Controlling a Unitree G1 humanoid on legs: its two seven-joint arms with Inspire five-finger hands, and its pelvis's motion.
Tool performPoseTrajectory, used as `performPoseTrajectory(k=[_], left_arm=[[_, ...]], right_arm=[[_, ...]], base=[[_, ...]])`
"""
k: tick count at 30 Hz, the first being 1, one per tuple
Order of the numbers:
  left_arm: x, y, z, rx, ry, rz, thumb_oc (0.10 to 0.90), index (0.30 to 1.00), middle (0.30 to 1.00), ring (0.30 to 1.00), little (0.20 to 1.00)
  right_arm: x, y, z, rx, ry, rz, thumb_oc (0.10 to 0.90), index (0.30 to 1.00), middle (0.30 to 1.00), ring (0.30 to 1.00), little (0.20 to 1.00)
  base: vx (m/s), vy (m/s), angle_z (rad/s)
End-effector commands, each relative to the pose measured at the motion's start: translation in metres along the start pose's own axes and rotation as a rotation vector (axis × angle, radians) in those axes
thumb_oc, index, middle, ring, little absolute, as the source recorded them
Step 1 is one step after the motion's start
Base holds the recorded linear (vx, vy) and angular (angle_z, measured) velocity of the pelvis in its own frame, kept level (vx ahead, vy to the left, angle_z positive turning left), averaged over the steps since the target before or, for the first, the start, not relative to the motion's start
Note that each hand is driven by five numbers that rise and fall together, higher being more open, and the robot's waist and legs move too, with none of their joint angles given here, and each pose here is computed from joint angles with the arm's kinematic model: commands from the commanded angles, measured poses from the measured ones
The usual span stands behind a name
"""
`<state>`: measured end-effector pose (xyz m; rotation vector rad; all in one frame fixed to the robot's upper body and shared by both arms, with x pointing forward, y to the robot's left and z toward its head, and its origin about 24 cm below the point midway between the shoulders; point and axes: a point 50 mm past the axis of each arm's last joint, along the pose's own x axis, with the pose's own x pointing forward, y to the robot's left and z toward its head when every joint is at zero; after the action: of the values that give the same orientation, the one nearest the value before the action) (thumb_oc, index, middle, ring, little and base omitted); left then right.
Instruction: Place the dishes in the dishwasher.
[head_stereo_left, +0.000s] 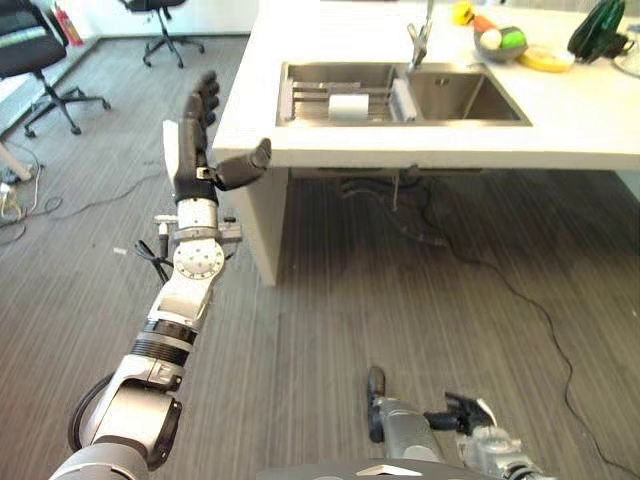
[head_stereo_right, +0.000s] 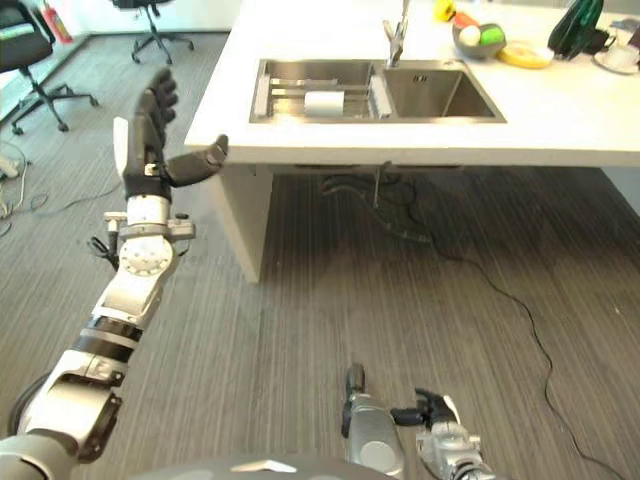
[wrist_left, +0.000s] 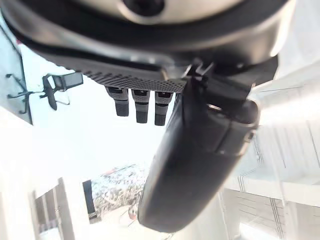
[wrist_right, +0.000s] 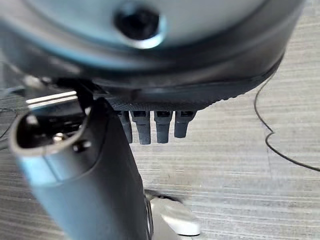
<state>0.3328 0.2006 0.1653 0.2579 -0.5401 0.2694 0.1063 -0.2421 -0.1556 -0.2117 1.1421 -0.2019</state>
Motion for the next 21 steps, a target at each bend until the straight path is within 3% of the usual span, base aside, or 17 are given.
performPoseTrajectory(k=[1, 5, 9, 14, 21], left_arm=[[0.0, -0.011, 0.024, 0.121, -0.167, -0.099, 0.8, 0.9, 0.9, 0.9, 0.9], [0.001, -0.014, 0.041, 0.303, -0.292, -0.194, 0.8, 0.9, 0.9, 0.9, 0.9], [-0.001, -0.012, 0.042, 0.258, -0.273, -0.22, 0.8, 0.9, 0.9, 0.9, 0.9], [0.004, -0.032, 0.063, 0.217, -0.356, -0.285, 0.8, 0.9, 0.9, 0.9, 0.9], [0.011, -0.052, 0.061, 0.365, -0.383, -0.391, 0.8, 0.9, 0.9, 0.9, 0.9]], right_arm=[[0.0, 0.002, 0.003, 0.006, -0.011, 0.014, 0.8, 0.9, 0.9, 0.9, 0.9], [-0.003, 0.007, -0.018, -0.043, 0.05, 0.058, 0.8, 0.9, 0.9, 0.9, 0.9], [0.0, 0.004, -0.002, -0.086, 0.018, 0.073, 0.8, 0.9, 0.9, 0.9, 0.9], [0.004, -0.011, 0.029, -0.128, -0.064, 0.038, 0.8, 0.9, 0.9, 0.9, 0.9], [0.006, -0.01, 0.046, -0.154, -0.106, 0.048, 0.8, 0.9, 0.9, 0.9, 0.9]], base=[[0.43, -0.266, 1.1], [0.36, -0.262, 0.58], [0.22, -0.238, -0.12], [0.13, -0.276, -0.09], [0.19, -0.051, -0.07]])
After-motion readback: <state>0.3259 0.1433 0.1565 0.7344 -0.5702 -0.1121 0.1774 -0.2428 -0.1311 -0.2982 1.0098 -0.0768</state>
